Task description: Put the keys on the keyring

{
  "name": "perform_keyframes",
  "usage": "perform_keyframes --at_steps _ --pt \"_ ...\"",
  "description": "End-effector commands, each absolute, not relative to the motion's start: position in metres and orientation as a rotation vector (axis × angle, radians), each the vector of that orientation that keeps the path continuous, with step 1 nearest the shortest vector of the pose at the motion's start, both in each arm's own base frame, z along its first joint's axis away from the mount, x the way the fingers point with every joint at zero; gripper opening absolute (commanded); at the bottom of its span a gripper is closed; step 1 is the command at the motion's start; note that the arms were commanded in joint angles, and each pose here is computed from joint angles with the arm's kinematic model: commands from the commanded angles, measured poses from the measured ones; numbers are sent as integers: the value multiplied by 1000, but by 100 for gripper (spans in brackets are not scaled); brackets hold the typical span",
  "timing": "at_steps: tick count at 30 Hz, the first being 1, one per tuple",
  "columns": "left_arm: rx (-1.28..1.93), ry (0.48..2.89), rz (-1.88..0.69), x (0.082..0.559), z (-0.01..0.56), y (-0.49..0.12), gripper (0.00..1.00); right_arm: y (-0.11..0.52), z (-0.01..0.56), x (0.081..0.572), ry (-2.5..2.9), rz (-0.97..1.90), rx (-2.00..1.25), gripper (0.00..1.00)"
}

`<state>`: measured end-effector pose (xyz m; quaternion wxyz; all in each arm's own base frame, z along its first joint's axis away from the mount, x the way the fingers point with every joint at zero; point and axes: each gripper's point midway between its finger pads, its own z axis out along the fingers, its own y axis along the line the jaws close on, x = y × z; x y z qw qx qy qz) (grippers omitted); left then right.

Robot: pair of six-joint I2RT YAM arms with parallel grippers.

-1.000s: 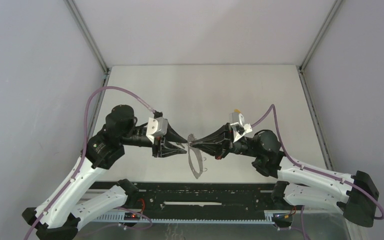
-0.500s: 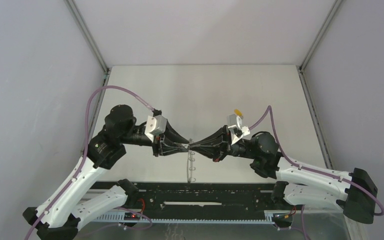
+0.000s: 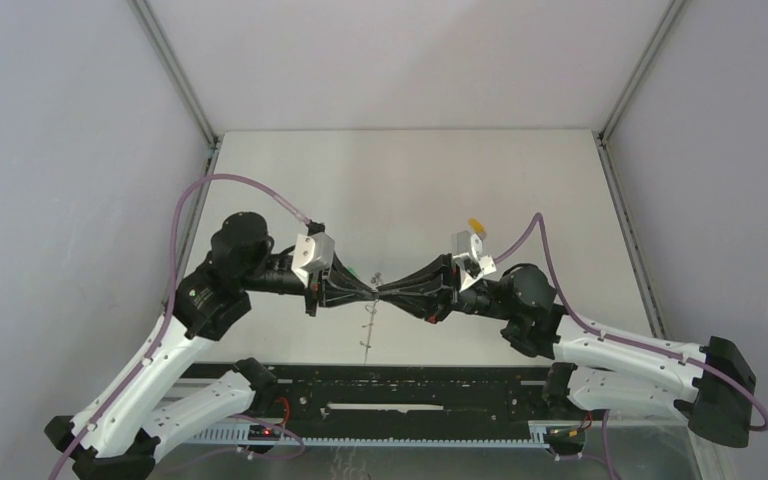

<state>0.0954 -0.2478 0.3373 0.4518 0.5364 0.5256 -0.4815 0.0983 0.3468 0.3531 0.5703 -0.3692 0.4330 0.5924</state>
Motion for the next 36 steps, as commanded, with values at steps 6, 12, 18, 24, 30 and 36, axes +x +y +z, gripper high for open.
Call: perform_keyframes --at_steps 6,12,18,24,30,36 --pt "1418 1264 -992 108 328 -239 0 334 355 101 1124 1240 -1066 46" --pt "1572 1178 -829 108 316 -236 0 333 338 106 1224 1092 -1276 49" --pt "1591 1156 -787 111 320 -236 0 339 328 101 1228 1014 -1446 47" --pt "1591 1161 -791 110 320 -236 0 349 330 101 1204 992 -1478 42" --pt "1587 1167 -803 108 320 -236 0 359 333 104 1188 952 -1457 41" --pt "1591 1166 -810 106 319 -237 0 364 334 109 1195 937 -1429 35"
